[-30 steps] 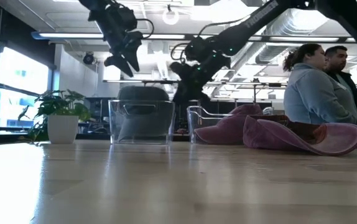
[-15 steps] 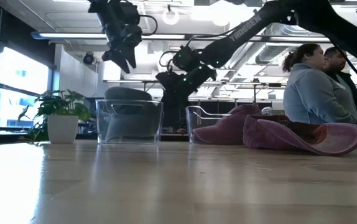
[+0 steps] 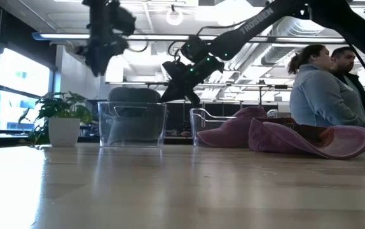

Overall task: Pick & Place hat
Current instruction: Put the right black cap into the left transparent bin

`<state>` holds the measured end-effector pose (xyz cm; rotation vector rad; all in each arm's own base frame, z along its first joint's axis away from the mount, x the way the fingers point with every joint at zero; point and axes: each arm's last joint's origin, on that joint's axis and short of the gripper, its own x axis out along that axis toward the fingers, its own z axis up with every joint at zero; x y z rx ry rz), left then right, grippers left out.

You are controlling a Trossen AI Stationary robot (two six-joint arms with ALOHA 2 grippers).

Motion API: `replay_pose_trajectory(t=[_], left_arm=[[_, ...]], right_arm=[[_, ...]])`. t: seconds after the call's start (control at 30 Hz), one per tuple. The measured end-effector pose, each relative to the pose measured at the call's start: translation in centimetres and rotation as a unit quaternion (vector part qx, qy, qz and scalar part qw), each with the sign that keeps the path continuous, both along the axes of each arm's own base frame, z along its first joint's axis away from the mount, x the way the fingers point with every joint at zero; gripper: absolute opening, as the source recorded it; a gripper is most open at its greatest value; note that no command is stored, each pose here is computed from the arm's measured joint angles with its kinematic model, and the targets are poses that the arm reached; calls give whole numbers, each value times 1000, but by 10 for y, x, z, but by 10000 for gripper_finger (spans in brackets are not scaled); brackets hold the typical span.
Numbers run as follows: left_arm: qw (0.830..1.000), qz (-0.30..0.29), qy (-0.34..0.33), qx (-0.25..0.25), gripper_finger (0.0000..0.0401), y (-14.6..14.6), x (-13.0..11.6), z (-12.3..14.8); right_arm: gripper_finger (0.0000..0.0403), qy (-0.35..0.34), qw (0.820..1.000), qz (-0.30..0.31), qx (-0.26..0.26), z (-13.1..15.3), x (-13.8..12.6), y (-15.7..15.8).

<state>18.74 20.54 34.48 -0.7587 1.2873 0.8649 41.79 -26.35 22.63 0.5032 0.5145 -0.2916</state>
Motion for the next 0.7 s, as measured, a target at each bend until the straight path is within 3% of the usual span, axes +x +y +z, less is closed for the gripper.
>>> replay_pose_trajectory(t=[0.2,0.53,0.7], left_arm=[[999,42,3,-18,11,16,-14,-29],[997,11,-82,11,10,23,8,-76],[994,-12,-109,30,4,19,22,-81]], right_arm=[[1,35,999,-25,16,6,-8,4],[1,65,997,-3,45,2,-12,11],[1,50,998,10,25,-2,-3,14]])
